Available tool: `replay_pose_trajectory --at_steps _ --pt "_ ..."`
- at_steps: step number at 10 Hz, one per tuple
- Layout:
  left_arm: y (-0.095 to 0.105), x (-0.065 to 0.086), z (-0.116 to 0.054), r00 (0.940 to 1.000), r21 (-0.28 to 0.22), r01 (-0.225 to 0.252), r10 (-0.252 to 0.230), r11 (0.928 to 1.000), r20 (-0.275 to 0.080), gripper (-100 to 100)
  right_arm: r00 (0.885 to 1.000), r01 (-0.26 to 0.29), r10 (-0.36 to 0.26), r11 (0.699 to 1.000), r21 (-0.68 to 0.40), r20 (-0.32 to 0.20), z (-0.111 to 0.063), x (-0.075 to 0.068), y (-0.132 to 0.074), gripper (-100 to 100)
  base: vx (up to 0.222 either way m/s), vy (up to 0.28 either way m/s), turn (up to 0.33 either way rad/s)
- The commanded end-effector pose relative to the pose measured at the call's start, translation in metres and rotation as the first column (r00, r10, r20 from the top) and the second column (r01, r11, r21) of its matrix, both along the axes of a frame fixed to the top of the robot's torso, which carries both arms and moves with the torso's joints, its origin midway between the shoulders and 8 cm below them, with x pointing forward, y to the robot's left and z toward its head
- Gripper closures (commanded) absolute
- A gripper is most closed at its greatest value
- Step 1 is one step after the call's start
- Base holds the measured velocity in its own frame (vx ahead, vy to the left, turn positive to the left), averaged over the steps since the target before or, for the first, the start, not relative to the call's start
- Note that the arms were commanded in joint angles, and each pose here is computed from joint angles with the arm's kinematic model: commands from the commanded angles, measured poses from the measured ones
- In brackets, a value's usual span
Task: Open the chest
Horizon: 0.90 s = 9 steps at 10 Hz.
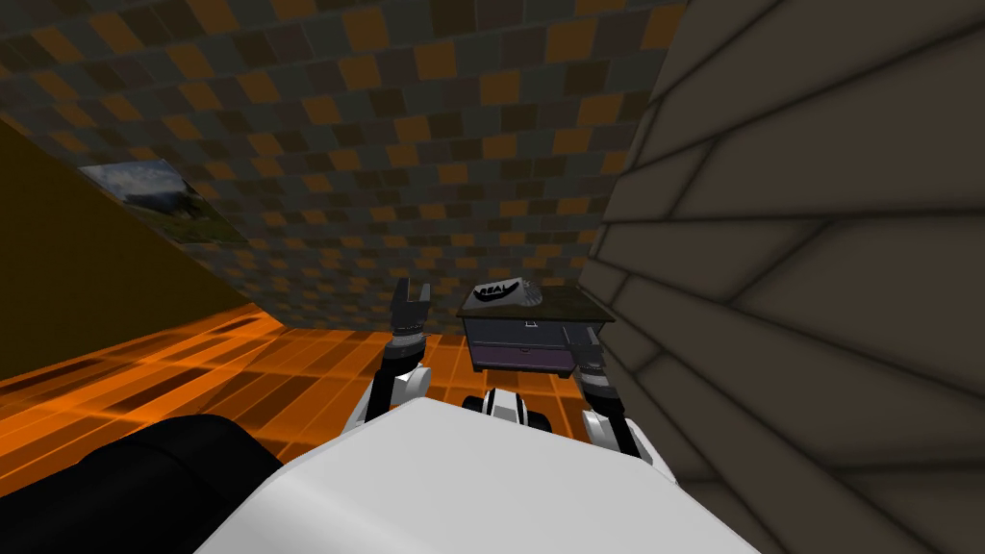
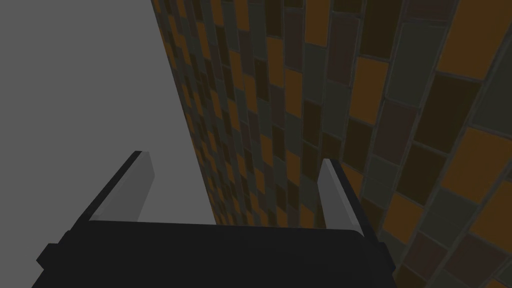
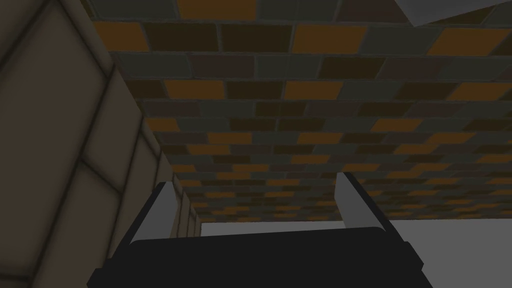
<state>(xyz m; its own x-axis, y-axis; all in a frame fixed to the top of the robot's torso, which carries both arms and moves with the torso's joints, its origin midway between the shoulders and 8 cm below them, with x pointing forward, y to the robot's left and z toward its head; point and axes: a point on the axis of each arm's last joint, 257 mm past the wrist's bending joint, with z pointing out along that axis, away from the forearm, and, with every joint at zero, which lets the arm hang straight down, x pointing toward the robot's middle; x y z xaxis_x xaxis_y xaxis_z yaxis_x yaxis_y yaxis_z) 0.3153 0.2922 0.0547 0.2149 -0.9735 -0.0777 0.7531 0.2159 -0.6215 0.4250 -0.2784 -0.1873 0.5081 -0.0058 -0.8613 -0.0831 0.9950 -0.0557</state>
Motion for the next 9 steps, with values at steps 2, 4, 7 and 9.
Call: replay_pose_trajectory --at_steps 2,4,7,9 --pt "0.0 0.0 0.0 1.0 0.0 0.0 0.0 1.0 0.0 0 0.999 0.052 -0.053 0.994 -0.094 -0.008 -0.017 0.001 -0.001 -100 0.047 0.036 -0.024" --pt "0.0 0.0 0.0 1.0 0.0 0.0 0.0 1.0 0.0 0 0.997 0.075 -0.079 0.987 -0.145 -0.019 -0.031 0.001 0.0 -100 0.058 0.044 -0.057" --pt "0.0 0.0 0.0 1.0 0.0 0.0 0.0 1.0 0.0 0 0.993 0.11 -0.118 0.969 -0.222 -0.022 -0.046 0.0 0.001 -100 0.048 0.041 -0.03" --pt "0.0 0.0 0.0 1.0 0.0 0.0 0.0 1.0 0.0 0 0.99 0.129 -0.139 0.954 -0.27 -0.016 -0.054 -0.001 0.004 -100 0.039 0.037 -0.034"
